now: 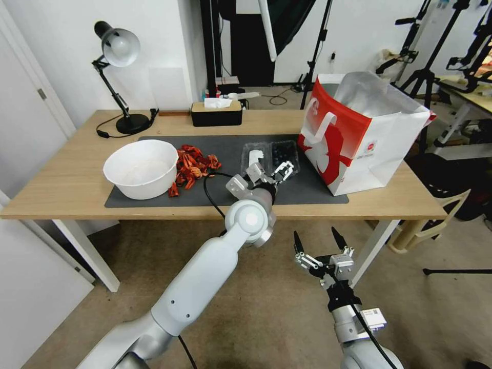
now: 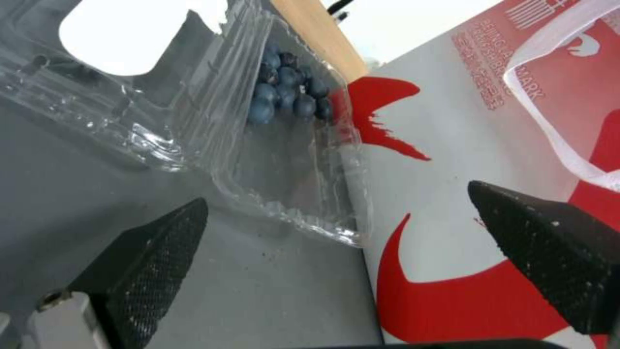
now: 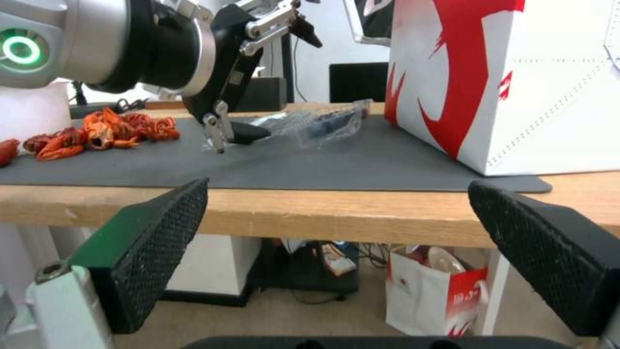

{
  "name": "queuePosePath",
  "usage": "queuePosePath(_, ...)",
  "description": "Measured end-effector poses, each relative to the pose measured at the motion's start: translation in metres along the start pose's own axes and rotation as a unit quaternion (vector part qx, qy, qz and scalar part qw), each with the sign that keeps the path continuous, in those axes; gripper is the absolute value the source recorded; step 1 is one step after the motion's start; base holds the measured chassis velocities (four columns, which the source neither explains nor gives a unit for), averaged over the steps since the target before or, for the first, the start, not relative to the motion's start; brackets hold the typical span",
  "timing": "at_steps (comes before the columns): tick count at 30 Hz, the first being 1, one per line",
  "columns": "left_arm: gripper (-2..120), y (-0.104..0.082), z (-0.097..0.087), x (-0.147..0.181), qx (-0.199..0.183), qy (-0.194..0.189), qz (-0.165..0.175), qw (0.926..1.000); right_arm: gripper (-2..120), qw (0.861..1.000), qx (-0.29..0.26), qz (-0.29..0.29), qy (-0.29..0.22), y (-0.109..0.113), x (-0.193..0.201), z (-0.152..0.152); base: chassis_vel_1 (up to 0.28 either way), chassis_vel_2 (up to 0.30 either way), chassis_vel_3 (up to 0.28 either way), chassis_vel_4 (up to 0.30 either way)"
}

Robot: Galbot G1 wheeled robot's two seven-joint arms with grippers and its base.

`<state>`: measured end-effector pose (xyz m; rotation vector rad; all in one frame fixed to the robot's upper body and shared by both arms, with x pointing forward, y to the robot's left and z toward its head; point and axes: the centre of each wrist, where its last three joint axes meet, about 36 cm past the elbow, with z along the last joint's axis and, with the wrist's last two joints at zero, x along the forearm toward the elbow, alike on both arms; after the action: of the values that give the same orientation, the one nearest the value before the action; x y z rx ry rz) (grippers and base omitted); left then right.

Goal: Close the takeout container lid, then place the container into the takeout bag.

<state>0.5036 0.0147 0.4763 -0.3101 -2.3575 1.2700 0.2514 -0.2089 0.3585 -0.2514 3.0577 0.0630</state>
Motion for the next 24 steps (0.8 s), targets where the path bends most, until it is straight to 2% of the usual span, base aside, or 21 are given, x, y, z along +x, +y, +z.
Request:
queuePosePath(8,100,-0.001,0.003,-0.007,-0.002,-0.001,-0.008,1.0,100,1.0,0.001,0.0,0.0,0.0,0.0,0.0,0.0,0.0,0.0,0.0)
queuePosePath(19,100,0.001,-0.002,-0.016,-0.003,-0.009,-0.05,0.9987,100,1.0,0.001,-0.001,0.0,0.001,0.001,0.001,0.0,0.0,0.0,0.0)
queuePosePath(24,100,0.001,-0.004,-0.018,-0.002,-0.011,-0.057,0.9983,100,1.0,0.001,-0.002,0.0,0.002,0.001,0.002,0.0,0.0,0.0,0.0)
